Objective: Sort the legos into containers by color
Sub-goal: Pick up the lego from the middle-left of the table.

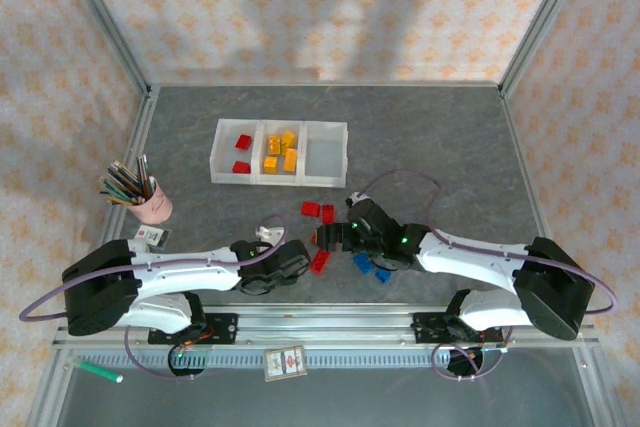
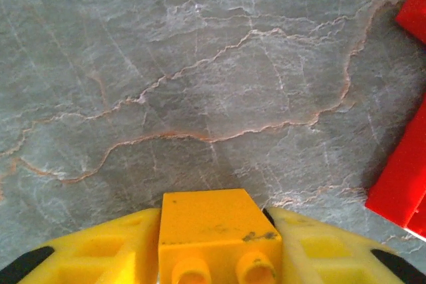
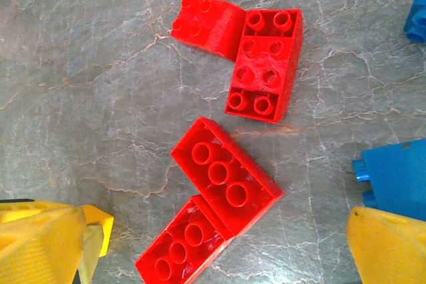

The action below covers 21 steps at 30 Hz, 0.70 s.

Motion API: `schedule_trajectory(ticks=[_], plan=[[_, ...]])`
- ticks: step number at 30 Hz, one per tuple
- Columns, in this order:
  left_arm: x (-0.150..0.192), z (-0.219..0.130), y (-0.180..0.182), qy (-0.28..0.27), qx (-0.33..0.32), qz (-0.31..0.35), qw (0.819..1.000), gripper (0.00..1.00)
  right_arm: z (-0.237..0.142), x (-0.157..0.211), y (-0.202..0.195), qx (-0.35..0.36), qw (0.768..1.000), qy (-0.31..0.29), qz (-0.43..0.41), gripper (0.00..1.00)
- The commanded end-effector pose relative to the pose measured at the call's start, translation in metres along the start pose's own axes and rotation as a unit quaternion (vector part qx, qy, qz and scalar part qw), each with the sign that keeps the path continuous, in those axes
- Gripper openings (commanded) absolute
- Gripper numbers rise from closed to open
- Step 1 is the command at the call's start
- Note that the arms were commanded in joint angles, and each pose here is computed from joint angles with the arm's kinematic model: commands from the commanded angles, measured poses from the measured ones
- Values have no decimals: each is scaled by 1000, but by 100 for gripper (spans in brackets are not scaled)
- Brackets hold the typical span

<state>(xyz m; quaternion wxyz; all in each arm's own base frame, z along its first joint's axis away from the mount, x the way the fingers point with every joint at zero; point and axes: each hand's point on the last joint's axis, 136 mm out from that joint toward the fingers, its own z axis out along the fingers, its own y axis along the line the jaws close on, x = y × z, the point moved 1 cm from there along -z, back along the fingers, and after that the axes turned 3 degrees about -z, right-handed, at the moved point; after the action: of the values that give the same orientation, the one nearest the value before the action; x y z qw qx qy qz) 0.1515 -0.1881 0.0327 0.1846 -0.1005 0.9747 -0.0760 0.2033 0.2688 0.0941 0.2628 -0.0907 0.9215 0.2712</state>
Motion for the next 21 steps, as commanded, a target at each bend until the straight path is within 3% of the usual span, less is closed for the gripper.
schedule_trajectory(ticks=[1,6,12,21], plan=[[-1,1,5,-11,-9,2,1000,37,-3,-7,1,0,1000,-24,4,100],[-11,-10,6,-31,-14,3,999,25,-3,-13,5,-2,1000,-29,2,100],[-44,-46,2,-95,-8,-4,995,24,-8,-29,19,-16,999,-44,7,100],[-142,-109,-6,-209,-14,-17,978,24,-21,-64,27,-35,995,-84,34,100]])
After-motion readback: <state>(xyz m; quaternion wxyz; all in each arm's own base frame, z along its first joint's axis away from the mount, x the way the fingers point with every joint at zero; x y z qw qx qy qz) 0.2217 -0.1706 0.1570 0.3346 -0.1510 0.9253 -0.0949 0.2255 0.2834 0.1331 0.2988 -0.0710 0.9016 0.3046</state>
